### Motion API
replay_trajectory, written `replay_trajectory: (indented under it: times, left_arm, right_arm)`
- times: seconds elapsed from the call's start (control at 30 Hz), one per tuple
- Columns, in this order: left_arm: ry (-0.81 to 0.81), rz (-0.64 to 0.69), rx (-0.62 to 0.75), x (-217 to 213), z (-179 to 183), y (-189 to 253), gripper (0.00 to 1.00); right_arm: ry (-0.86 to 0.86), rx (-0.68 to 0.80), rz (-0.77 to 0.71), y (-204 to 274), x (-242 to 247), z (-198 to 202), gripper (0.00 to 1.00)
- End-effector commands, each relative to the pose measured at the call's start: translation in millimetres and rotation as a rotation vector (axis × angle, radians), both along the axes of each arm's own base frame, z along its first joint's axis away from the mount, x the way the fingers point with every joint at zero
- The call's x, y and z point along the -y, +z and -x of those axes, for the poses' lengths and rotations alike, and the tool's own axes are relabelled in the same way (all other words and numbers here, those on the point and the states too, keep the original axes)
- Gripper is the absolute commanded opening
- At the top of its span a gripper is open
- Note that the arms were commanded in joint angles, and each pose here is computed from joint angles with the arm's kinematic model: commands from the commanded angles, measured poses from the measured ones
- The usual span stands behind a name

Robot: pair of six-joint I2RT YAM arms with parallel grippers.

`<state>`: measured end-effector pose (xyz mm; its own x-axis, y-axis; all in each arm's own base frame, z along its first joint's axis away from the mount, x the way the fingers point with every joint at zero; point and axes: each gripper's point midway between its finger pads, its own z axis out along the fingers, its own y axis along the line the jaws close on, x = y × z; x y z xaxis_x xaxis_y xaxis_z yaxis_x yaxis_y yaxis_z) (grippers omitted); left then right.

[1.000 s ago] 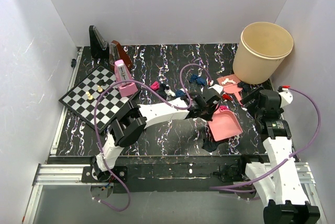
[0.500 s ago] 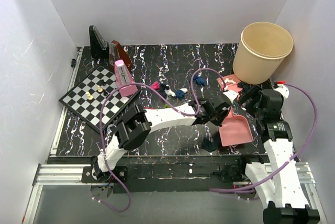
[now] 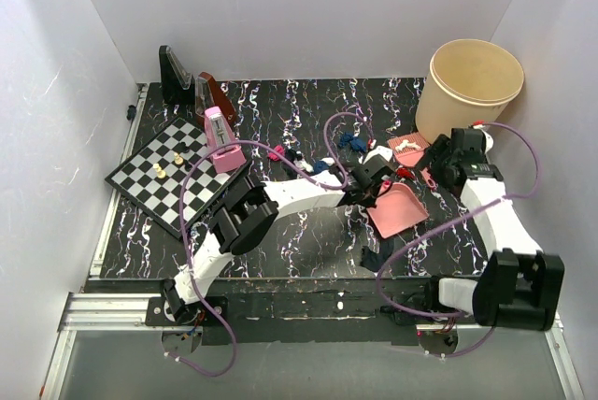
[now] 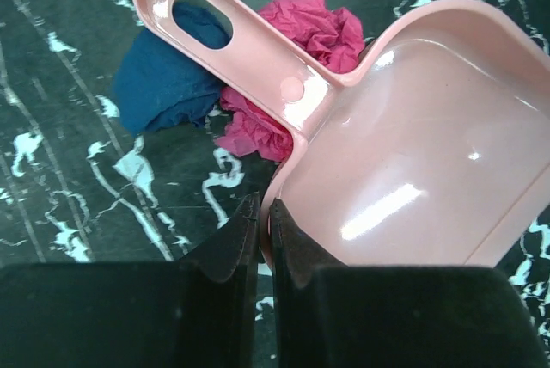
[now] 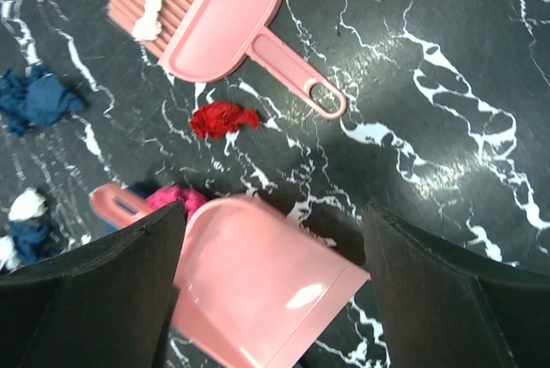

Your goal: Sweep away the paper scraps from the table

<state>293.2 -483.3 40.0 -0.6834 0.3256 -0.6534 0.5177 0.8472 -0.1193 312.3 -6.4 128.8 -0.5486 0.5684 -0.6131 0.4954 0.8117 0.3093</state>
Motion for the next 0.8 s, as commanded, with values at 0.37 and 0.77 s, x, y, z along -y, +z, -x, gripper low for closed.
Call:
replay_trajectory:
  times: [0.37,0.77]
  left_arm:
    - [-0.061,0.081,0.074,-44.0,2.2,101.8,0.69]
    - [-0.015,0.141,0.207,-112.6,12.4,181.8,0.75]
  right_arm:
    - [0.08,-0.181,0.065,-69.1,15.6,-72.0,0.88]
    - [0.19,-0.391,0.03,-96.8,9.0,-89.9,0.8]
